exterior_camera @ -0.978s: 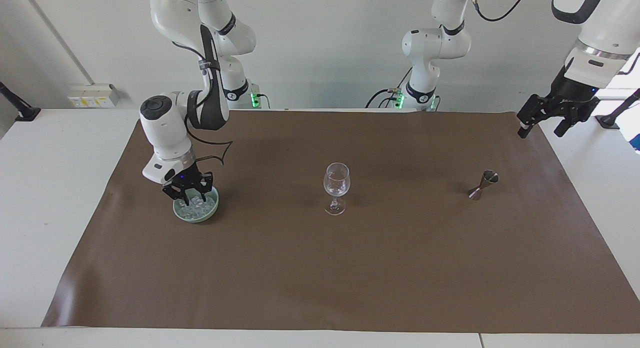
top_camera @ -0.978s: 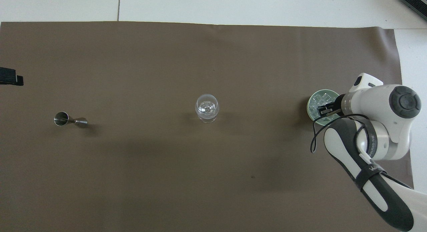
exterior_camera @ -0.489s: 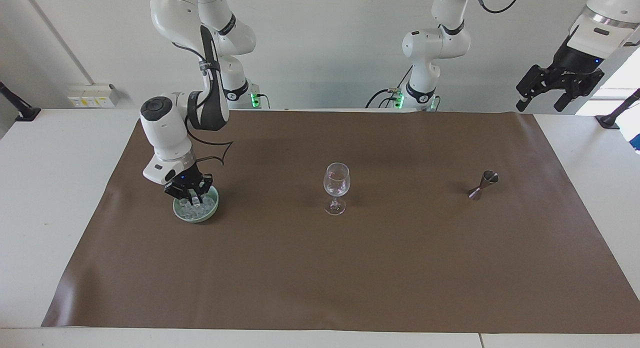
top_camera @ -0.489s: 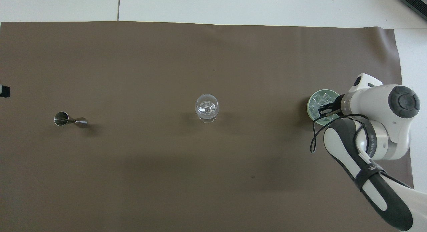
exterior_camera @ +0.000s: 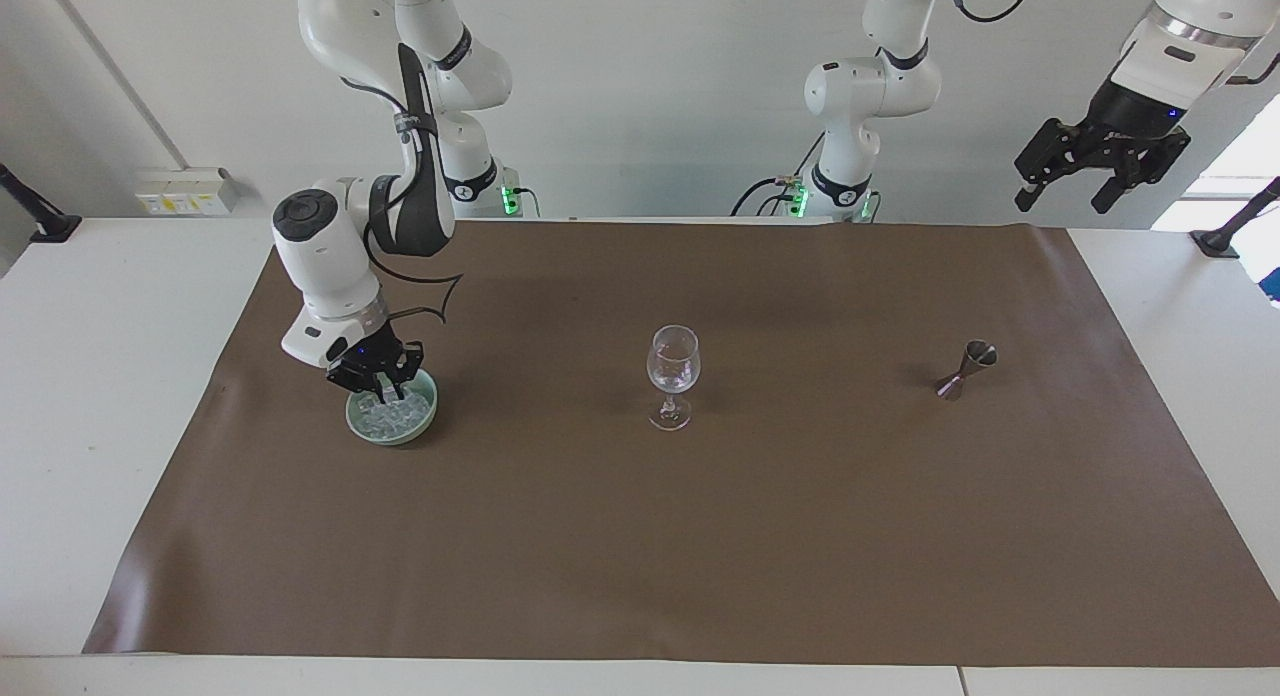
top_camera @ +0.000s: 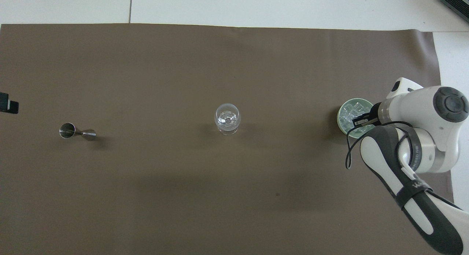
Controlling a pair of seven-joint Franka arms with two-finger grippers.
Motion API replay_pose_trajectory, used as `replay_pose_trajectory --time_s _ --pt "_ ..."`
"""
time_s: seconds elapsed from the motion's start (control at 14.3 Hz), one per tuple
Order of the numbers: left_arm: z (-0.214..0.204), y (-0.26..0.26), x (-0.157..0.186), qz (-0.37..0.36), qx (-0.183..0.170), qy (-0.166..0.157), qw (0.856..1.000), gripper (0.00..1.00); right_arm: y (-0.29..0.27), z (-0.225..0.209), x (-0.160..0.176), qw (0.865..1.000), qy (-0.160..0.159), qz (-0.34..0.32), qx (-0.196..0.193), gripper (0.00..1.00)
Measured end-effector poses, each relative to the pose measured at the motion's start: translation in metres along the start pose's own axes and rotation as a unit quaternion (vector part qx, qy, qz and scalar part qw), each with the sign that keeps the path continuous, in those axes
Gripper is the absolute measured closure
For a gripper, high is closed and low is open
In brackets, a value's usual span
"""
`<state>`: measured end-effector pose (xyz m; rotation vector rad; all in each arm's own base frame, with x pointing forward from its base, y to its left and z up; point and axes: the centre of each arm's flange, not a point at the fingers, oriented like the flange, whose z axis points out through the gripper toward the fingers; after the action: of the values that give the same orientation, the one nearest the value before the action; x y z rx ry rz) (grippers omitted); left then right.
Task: Pour wine and add ice with both arms
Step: 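Lift an ice cube from the green bowl with the right gripper, then carry the ice cube over the wine glass with the right gripper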
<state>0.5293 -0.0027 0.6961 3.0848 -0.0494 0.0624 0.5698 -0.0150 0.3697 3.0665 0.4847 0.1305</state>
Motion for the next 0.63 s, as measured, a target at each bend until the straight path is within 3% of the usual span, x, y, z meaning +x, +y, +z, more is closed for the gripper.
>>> replay_pose_trajectory --time_s 0.63 --pt "0.020 0.003 -0.025 0.000 0.001 -0.033 0.999 0.00 -0.045 -0.151 -0.007 0.998 0.024 0.061 0.008 0.78"
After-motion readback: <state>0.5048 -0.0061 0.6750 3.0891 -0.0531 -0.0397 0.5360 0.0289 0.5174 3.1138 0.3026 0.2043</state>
